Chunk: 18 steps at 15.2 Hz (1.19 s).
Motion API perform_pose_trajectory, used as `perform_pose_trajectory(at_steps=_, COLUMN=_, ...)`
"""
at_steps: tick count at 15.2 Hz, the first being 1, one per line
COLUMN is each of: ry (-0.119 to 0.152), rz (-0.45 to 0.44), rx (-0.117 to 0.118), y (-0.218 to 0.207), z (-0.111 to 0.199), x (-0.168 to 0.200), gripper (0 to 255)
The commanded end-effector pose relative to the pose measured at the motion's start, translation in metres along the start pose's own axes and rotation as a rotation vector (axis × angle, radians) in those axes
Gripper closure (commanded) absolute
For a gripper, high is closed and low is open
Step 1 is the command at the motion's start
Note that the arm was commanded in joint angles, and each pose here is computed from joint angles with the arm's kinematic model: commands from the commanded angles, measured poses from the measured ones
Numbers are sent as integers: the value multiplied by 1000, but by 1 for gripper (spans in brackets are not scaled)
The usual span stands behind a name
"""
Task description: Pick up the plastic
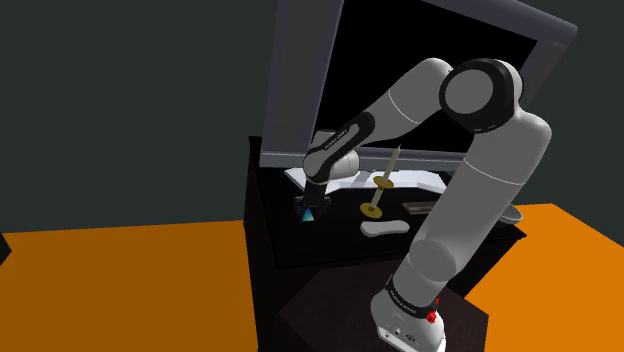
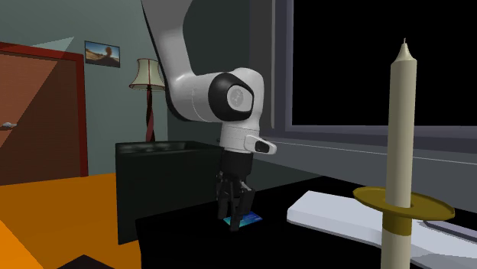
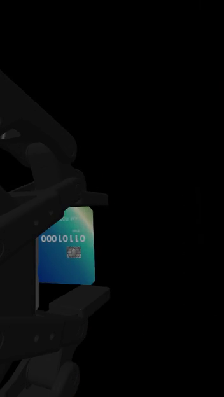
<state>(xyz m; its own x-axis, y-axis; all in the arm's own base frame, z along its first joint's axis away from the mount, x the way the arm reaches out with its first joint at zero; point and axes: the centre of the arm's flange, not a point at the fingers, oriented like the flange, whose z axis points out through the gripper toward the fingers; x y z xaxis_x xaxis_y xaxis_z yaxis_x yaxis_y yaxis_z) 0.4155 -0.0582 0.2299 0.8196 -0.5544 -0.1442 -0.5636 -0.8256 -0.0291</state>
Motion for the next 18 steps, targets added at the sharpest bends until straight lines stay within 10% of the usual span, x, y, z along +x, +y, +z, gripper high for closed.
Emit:
perform_pose_trajectory(at_steps=1, ry=-1, rz=-3, rx=-2, y=-1, z=3, x=0, gripper=255)
perform_pose_trajectory(at_steps=18, ry=-1, rz=-3, rx=-2, y=-3, z=-77, x=-12, gripper=255)
